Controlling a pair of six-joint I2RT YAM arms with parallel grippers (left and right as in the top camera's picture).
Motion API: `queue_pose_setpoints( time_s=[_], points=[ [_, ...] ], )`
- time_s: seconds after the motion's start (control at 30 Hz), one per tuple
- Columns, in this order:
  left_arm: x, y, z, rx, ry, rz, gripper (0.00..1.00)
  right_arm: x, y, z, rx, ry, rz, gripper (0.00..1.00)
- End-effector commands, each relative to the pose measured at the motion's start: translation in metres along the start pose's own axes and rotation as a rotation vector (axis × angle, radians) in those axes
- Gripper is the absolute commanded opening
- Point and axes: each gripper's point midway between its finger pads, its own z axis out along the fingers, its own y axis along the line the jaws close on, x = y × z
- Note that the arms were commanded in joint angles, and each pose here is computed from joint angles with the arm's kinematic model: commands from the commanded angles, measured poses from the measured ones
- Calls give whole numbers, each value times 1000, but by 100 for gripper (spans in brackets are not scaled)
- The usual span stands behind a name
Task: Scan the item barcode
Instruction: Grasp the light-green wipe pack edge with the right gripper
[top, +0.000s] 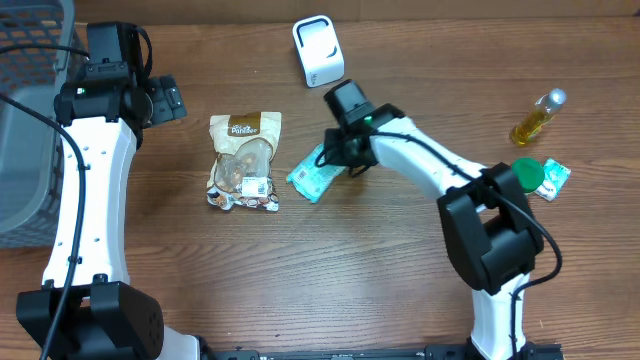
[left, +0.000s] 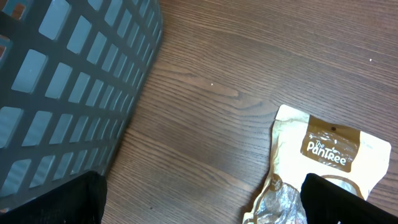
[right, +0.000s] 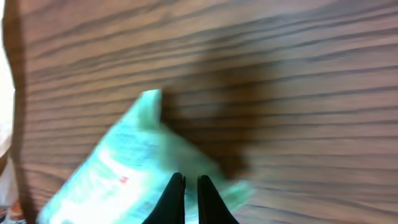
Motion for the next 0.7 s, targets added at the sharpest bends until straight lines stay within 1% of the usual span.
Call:
queue_pose_setpoints(
  time_s=[0.0, 0.1, 0.17, 0.2, 0.3, 0.37, 0.47, 0.5, 0.53, 0.6, 0.63, 0.67],
  points=[
    [0, -1, 0, -7, -1, 25, 100, -11, -1, -32, -3, -67, 15, 8],
    [0, -1, 0, -7, -1, 25, 99, -12, 0, -37, -6, -71, 14, 12],
    [0, -1, 0, -7, -1, 25, 99, -12, 0, -37, -6, -72, 14, 19],
    [0, -1, 0, -7, -1, 25, 100, -12, -1, -36, -5, -71, 14, 26],
    [0, -1, 0, -7, -1, 25, 100, -17, -5, -37, -5, -80, 27, 37],
    [0, -1, 0, -7, -1, 25, 99, -20, -9, -37, -3, -83, 38, 52],
    [-1, -4, 0, 7, -2, 13, 99, -21, -16, -37, 2, -76, 52, 64],
    [-1, -7, 0, 27, -2, 3, 99, -20, -17, -37, 0, -70, 55, 69],
    [-2, -13, 0, 57, -3, -7, 99, -19, -19, -37, 1, -64, 59, 75],
    [3, -33, -3, 173, 28, -33, 100, -19, -24, -37, 9, -55, 68, 90],
    [6, -45, -5, 245, 49, -32, 100, -19, -27, -38, 13, -52, 73, 95],
    [9, -56, -9, 316, 68, -29, 100, -19, -30, -38, 18, -47, 80, 98]
  ],
)
